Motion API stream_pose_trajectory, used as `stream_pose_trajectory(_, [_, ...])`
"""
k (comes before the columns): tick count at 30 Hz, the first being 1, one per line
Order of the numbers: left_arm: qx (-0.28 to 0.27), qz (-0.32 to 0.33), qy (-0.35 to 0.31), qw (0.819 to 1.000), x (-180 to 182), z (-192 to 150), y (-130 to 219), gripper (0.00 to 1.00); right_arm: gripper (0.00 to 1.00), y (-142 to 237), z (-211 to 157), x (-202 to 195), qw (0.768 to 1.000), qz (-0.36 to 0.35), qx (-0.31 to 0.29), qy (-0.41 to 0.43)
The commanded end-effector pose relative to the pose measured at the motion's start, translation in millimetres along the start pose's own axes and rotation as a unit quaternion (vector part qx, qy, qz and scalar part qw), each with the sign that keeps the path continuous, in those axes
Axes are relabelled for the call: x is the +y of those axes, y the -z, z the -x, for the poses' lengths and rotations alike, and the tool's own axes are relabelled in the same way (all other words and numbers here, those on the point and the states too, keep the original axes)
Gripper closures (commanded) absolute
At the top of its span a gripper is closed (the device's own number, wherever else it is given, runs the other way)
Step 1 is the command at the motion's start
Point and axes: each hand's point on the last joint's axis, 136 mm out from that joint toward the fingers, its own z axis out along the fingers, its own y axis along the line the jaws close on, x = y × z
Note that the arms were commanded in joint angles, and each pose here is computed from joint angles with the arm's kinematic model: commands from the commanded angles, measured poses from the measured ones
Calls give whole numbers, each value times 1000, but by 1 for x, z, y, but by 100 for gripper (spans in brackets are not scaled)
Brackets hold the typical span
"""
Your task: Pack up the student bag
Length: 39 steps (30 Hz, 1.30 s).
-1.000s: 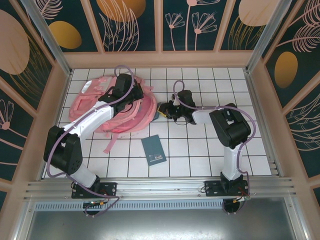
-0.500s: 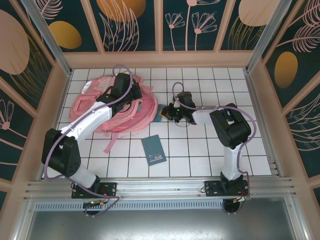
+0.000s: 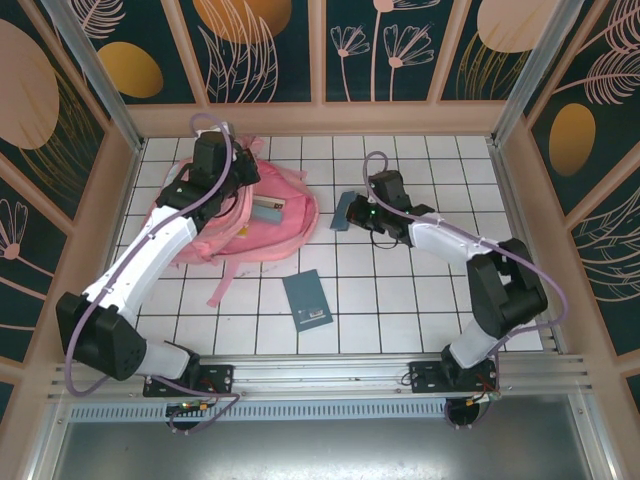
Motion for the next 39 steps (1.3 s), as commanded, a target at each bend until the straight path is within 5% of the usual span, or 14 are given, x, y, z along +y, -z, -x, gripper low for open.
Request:
stream_pose_trajectory(1, [-41, -10, -10, 999, -6, 30, 33, 100, 100, 28, 22, 29, 998, 16, -38, 39])
stream_pose_trajectory(6, [-59, -40, -23, 997, -16, 45, 58, 100, 100, 36, 20, 75, 994, 76, -41, 70])
stream_pose_trajectory(13, [-68, -70, -41, 994, -32, 60, 86, 100, 100, 27, 11, 143, 974, 223, 15, 35])
stream_pose_trajectory(22, [-87, -77, -41, 992, -33, 68, 106, 100, 100, -8, -14, 220, 944, 318, 90, -6])
stream_pose_trajectory(39, [-82, -94, -44, 991, -42, 72, 107, 100, 100, -106, -50, 284, 922, 361, 137, -35])
